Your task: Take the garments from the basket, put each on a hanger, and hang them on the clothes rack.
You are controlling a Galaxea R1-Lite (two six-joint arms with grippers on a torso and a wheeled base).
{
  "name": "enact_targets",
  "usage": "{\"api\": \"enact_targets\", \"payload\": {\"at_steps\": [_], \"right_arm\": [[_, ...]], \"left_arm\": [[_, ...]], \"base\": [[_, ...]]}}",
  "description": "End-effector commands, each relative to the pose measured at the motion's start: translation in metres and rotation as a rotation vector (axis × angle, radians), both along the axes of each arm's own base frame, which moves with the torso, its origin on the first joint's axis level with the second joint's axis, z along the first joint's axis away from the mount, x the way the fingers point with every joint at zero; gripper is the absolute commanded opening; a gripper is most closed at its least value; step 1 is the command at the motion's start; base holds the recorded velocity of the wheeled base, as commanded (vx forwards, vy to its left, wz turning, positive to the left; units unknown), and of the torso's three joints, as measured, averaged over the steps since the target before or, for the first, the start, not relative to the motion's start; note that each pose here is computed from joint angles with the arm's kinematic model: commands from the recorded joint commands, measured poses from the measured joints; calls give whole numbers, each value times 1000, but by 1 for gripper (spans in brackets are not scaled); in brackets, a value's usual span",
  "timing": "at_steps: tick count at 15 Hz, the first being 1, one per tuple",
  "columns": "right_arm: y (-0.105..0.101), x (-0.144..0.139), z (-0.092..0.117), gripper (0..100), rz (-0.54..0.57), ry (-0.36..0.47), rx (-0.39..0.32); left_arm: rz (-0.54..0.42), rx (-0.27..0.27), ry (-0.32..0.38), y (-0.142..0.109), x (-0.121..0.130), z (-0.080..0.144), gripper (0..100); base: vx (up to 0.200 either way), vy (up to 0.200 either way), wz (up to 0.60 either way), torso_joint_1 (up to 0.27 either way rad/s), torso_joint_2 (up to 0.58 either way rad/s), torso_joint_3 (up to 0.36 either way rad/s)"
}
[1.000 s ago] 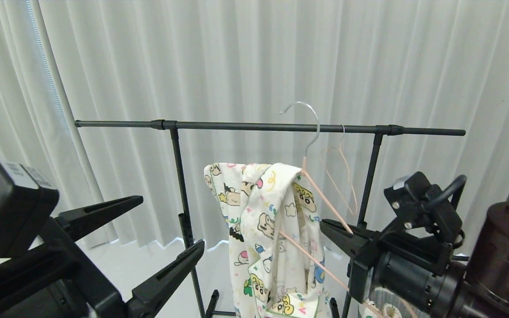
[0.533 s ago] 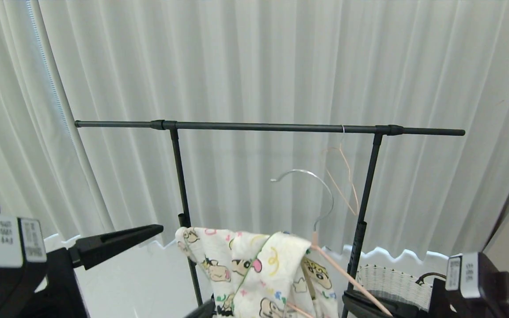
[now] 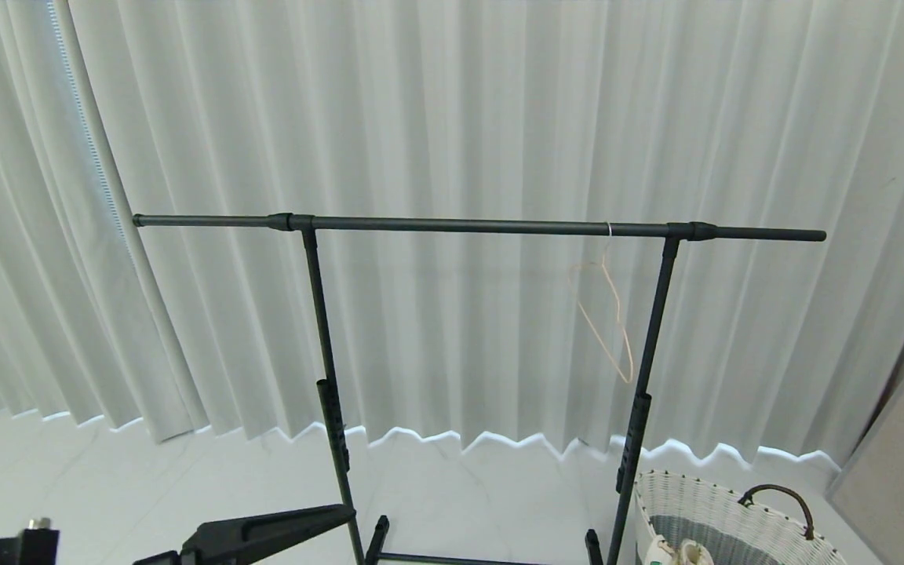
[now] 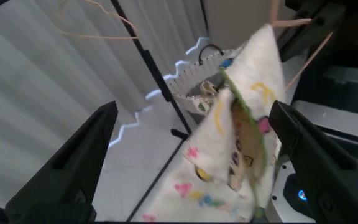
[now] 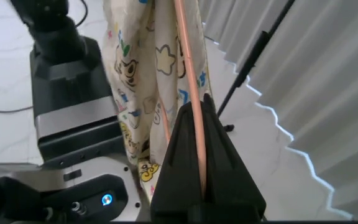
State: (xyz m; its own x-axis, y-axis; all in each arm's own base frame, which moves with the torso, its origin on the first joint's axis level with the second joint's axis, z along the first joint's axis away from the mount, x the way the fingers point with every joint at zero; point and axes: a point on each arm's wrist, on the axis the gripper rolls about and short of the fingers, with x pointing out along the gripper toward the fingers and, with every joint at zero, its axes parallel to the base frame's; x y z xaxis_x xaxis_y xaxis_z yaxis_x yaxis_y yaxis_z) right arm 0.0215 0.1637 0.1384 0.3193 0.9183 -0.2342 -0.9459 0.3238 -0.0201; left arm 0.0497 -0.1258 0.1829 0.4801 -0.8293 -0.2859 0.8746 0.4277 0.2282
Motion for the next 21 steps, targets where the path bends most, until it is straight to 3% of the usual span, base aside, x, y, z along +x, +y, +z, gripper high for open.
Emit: {"api": "enact_targets", "payload": {"at_steps": [1,6,17,18,21], "right_arm": [[1,-7,-1,0,42,-10,-9],[2,-13,-3,0,123,-43,-30],[5,-13,-1,0,137,-58,-28],[5,-13,-1,0,136,-59,-28],[5,-13,0,0,136,-60,-25]], "left_arm": [[-95,56,31,-13,-6,-10,100],[-187,130,95,-15,-8,-29,100],[-166,194,128,-24,-1,-40,100],[-164,194,127,-24,-1,-40,0],[-163,194,128,-24,-1,-40,0]], "base": [[0,0,0,0,0,0],[0,0,0,0,0,0],[0,0,0,0,0,0],[0,0,0,0,0,0],[0,0,0,0,0,0]]}}
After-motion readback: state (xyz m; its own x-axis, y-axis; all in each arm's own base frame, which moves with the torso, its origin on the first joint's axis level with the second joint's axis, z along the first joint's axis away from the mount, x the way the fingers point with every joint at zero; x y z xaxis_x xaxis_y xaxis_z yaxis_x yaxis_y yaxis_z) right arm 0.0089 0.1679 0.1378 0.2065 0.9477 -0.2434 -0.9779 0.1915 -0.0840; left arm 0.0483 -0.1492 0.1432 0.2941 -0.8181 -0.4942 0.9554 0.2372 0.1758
